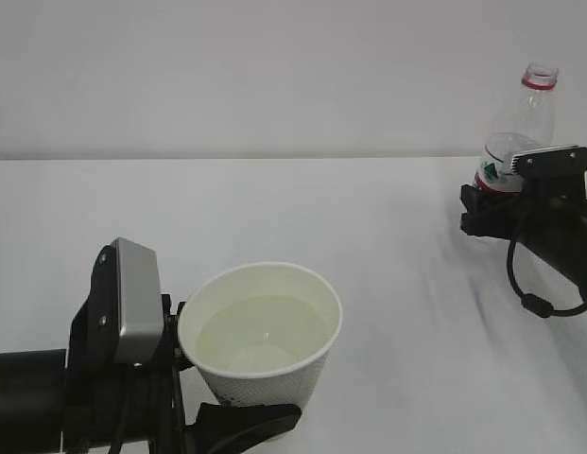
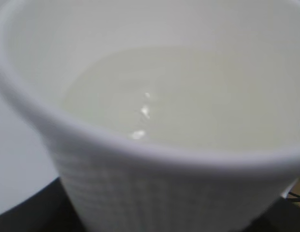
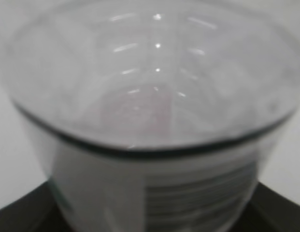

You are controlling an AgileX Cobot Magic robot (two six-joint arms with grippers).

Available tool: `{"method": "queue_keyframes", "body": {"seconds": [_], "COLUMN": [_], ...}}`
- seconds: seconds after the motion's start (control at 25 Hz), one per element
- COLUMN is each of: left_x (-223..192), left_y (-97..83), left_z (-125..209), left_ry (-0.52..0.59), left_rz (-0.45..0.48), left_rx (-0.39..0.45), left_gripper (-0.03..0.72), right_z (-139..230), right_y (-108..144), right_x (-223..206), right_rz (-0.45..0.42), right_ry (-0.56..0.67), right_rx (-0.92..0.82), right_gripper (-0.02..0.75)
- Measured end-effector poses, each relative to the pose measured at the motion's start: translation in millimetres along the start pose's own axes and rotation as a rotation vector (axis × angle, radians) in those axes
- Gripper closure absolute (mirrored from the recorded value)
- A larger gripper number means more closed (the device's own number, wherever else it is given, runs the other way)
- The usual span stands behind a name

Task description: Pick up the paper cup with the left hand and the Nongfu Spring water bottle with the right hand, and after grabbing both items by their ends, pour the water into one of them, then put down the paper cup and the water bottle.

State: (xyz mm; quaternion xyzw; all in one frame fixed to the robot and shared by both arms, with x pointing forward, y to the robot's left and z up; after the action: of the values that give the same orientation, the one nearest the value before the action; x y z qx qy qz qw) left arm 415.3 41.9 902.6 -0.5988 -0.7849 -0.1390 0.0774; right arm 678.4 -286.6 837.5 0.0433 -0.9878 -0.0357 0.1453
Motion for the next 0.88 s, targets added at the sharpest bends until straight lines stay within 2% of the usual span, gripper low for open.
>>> {"method": "queue_keyframes", "body": {"seconds": [0.28,0.6,0.88], "left_x": [0.0,0.0,0.0], "left_y": [0.0,0.1,0.1], "left_z": [0.4,0.9,1.1], "left_ry": [0.002,0.005,0.007], "left_rz": [0.000,-0.001,-0.001], "left_rx": [0.000,0.000,0.000], "left_gripper": [0.174,0.175,0.175], "right_z": [-2.3,4.3,0.3], "right_y": [0.3,0.8,1.5], "right_x": [0.0,5.8,14.4], "right_rz": [-0.002,-0.003,-0.004], "right_ry": [-0.014,-0.003,-0.067], "right_rx": [0.000,-0.003,-0.013], "right_gripper": [0.157,0.147,0.147]}}
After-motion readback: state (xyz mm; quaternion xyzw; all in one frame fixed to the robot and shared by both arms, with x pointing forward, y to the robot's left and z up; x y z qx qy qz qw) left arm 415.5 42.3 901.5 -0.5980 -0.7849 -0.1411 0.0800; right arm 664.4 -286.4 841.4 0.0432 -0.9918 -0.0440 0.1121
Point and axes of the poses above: a point on each arm's last joint axis where the gripper is mounted, x pointing back along that axis away from the gripper, y along the wrist's bending axis when the last joint is at zero, z = x × y, the point moved 7 cm from there along -x, pointing out along that axis toward the gripper, and after that the axes turned 9 degrees about -x, right-handed, at the moved point
